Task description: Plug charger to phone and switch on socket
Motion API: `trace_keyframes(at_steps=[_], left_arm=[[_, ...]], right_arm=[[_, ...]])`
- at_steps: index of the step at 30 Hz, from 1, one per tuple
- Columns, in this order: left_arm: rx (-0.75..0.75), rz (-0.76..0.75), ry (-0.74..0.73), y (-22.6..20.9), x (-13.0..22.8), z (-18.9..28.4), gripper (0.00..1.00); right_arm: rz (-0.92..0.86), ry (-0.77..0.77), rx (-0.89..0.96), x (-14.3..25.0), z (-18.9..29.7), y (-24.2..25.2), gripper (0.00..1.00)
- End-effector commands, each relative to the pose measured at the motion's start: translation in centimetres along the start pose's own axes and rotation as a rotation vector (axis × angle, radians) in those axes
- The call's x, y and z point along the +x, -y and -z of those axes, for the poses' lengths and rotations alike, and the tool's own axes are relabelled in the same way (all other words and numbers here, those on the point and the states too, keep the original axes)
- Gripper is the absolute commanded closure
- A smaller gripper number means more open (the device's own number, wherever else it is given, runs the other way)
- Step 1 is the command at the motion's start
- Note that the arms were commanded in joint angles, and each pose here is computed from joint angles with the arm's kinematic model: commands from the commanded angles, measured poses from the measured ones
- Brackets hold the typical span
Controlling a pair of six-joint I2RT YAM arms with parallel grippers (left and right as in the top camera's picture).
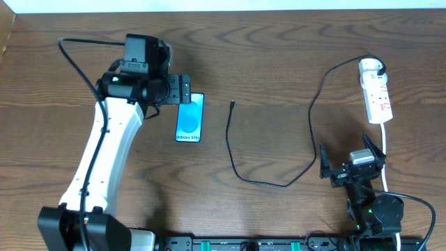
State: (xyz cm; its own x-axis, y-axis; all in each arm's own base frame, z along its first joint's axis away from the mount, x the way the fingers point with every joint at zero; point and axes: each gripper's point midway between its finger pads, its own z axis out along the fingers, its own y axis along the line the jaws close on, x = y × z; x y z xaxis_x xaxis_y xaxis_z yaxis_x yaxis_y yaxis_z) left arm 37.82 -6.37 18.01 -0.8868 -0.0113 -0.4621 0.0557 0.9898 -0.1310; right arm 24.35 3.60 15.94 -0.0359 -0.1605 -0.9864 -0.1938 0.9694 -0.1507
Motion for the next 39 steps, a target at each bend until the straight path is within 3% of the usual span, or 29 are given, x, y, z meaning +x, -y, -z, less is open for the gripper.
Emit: trace_keyframes(at_steps=[1, 39], left_arm=[[-0.042, 0.021, -0.03, -0.5, 0.1, -0.8, 0.07], [-0.059, 0.007, -0.239, -0.2, 3.5, -7.8, 0.07]], right_arm=[[-0.017, 0.0, 0.002, 0.0, 0.0, 0.0, 0.01], [-0.017, 0.0, 0.002, 0.0, 0.0, 0.0, 0.01]])
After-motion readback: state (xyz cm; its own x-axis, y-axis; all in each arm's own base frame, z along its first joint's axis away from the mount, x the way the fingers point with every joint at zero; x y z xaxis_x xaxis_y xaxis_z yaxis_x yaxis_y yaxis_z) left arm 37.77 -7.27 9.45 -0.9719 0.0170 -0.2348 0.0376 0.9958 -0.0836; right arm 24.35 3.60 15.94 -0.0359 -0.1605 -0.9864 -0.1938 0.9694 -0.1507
